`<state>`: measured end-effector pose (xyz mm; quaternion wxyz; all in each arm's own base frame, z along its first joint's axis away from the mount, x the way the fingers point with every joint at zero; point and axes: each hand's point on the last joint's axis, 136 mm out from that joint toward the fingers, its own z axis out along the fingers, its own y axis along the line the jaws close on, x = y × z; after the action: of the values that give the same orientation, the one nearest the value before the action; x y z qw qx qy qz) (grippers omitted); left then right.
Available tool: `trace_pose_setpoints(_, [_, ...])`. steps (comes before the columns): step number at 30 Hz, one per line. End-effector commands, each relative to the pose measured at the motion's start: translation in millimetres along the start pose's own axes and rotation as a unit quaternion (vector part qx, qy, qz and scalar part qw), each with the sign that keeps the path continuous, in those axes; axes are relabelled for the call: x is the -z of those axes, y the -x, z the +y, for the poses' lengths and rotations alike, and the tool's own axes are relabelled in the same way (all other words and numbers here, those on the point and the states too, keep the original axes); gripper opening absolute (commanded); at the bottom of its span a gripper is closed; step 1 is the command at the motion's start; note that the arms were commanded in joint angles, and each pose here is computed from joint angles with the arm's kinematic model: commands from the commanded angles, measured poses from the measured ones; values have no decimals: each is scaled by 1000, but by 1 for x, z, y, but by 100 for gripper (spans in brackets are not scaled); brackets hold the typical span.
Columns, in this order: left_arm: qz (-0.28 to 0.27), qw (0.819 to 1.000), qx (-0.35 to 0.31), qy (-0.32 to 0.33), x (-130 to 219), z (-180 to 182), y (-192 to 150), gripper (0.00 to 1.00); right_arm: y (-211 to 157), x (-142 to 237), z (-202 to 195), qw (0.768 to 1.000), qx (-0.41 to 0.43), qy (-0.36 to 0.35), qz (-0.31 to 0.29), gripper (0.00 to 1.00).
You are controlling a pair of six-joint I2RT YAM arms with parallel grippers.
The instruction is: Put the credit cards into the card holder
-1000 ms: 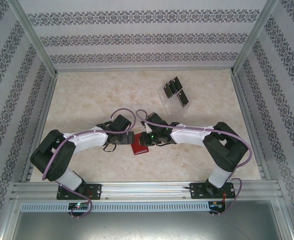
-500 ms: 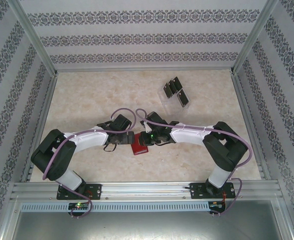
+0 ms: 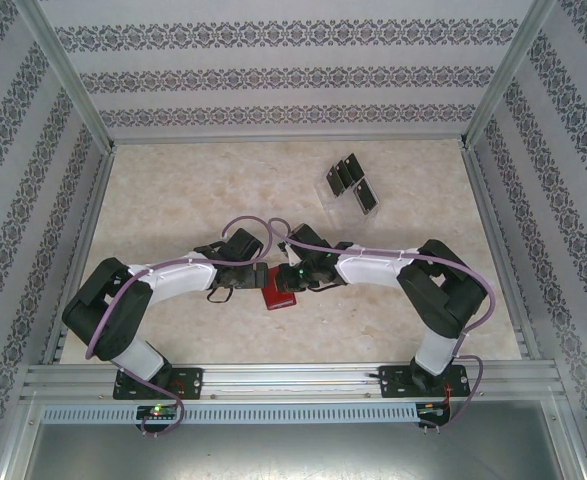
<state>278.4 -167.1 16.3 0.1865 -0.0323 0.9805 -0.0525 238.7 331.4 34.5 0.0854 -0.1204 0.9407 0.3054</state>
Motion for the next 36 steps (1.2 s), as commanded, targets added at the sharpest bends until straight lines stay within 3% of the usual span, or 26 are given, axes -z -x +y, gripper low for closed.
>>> trace_pose_setpoints(1, [46, 998, -23, -26, -24, -9, -25, 100, 12, -4, -5, 1000, -13, -4, -14, 0])
trace_pose_setpoints(10, [49, 998, -31, -33, -25, -15, -27, 100, -4, -20, -19, 999, -19, -23, 23, 0])
trace_pose_setpoints(22, [53, 998, -36, -26, -25, -15, -28, 100, 21, 31, 14, 998, -13, 51, -30, 0])
trace_pose_setpoints(36, [56, 997, -40, -31, -26, -18, -28, 100, 21, 19, 12, 997, -24, 73, -14, 0])
